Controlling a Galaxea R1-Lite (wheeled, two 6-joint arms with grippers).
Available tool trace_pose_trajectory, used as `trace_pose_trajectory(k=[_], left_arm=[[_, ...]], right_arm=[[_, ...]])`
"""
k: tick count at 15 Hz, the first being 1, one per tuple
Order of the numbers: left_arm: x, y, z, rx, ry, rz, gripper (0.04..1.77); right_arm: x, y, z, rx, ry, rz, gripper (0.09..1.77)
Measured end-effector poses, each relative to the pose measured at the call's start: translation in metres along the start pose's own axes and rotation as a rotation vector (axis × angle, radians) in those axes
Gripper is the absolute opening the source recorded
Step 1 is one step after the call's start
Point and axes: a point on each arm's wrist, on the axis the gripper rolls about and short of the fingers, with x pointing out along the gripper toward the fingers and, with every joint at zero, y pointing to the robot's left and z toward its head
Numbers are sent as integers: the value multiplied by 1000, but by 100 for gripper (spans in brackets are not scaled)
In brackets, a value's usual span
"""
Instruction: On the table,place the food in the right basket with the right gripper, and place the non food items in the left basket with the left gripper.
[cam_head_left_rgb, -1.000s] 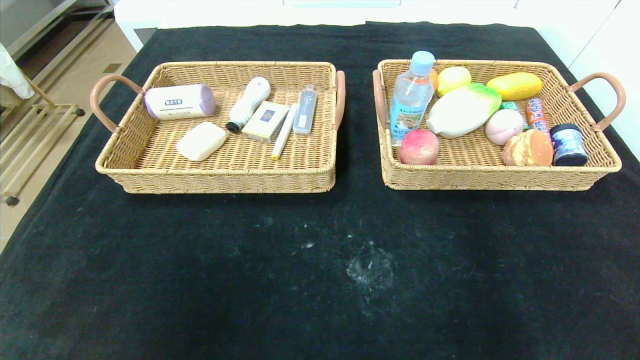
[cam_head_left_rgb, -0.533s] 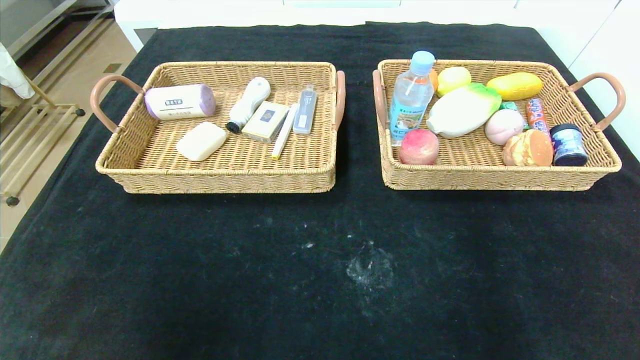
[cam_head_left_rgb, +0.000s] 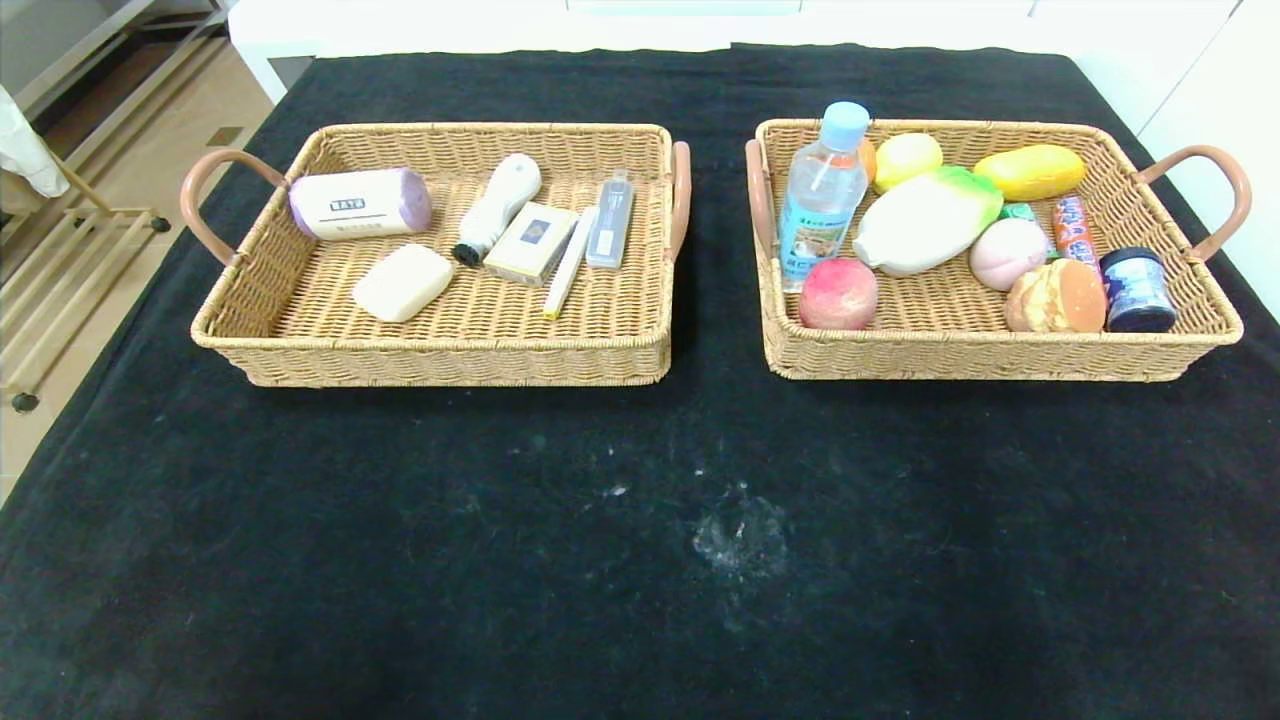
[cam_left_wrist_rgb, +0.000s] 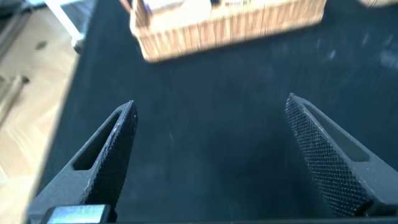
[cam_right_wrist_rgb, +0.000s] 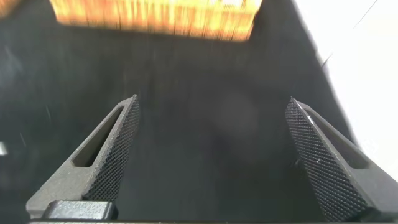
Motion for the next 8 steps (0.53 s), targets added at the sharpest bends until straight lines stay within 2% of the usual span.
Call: trace_pose_trajectory(k=[3, 5, 8], left_arm=[[4, -4, -27, 3, 77, -8, 172], [3, -6, -37, 5, 162, -22, 172], [2, -7, -44, -5, 223, -28, 172]], right_arm=[[3, 2, -23, 15, 98, 9, 171], [3, 2, -32, 22, 165, 14, 171], [3, 2, -34, 59, 182, 11, 171]])
